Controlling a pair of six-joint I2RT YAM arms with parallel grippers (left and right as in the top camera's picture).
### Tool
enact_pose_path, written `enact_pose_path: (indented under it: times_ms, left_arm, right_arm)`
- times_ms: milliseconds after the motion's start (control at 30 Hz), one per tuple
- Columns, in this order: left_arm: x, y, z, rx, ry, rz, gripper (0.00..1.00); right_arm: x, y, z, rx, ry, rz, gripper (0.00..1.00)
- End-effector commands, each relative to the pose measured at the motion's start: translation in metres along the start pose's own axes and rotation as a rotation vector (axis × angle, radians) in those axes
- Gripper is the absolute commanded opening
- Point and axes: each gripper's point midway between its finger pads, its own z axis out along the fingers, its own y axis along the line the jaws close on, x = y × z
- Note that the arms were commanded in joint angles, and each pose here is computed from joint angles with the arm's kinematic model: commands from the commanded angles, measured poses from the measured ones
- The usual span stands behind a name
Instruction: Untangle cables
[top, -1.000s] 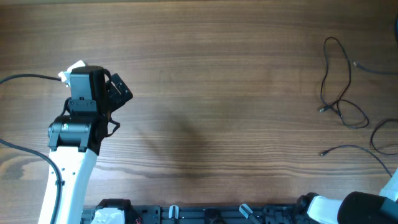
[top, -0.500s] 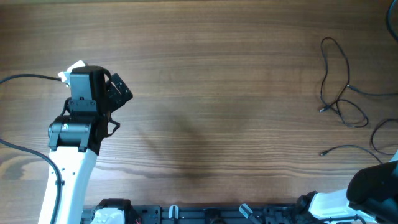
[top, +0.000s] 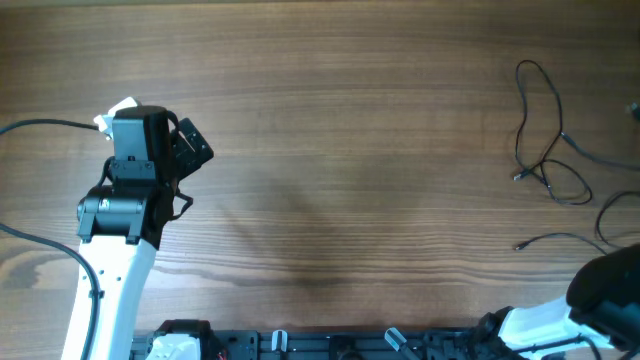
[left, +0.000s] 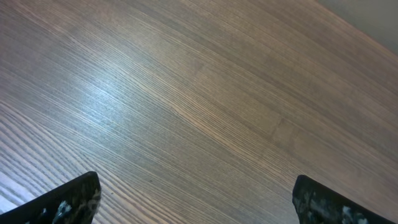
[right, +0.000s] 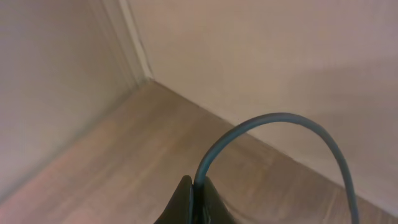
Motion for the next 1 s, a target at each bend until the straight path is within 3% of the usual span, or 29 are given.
enact_pose_path:
  times_ms: [0,67,133,167,400,633,967]
  left_arm:
    - [-0.004,-0.001,-0.004,0.011,-0.013,0.004,1.0]
    - [-0.004,-0.001,-0.004,0.011,-0.014,0.004,1.0]
    - [-0.004,-0.001,-0.004,0.011,-0.013,0.004,1.0]
    - [-0.004,-0.001,-0.004,0.011,-0.013,0.004,1.0]
    - [-0.004,-0.001,-0.004,0.011,-0.013,0.004,1.0]
    - [-0.004,-0.001,-0.004,0.011,-0.013,0.004,1.0]
    - [-0.004,-0.001,-0.004,0.011,-0.014,0.004,1.0]
  right_arm:
    - [0.042,0.0,0.032,0.028,0.124,-0.017,0.13]
    - [0.06,0.004,0.04,0.011,0.187,-0.022,0.39]
    - [0.08,0.01,0.046,-0.023,0.255,-0.022,0.88]
    - [0.085,0.012,0.046,-0.037,0.274,-0.023,1.0]
    - [0.117,0.028,0.031,-0.149,0.426,-0.023,1.0]
    - [0.147,0.066,-0.006,-0.379,0.584,-0.082,1.0]
    - [0.162,0.122,-0.089,-0.447,0.592,-0.355,1.0]
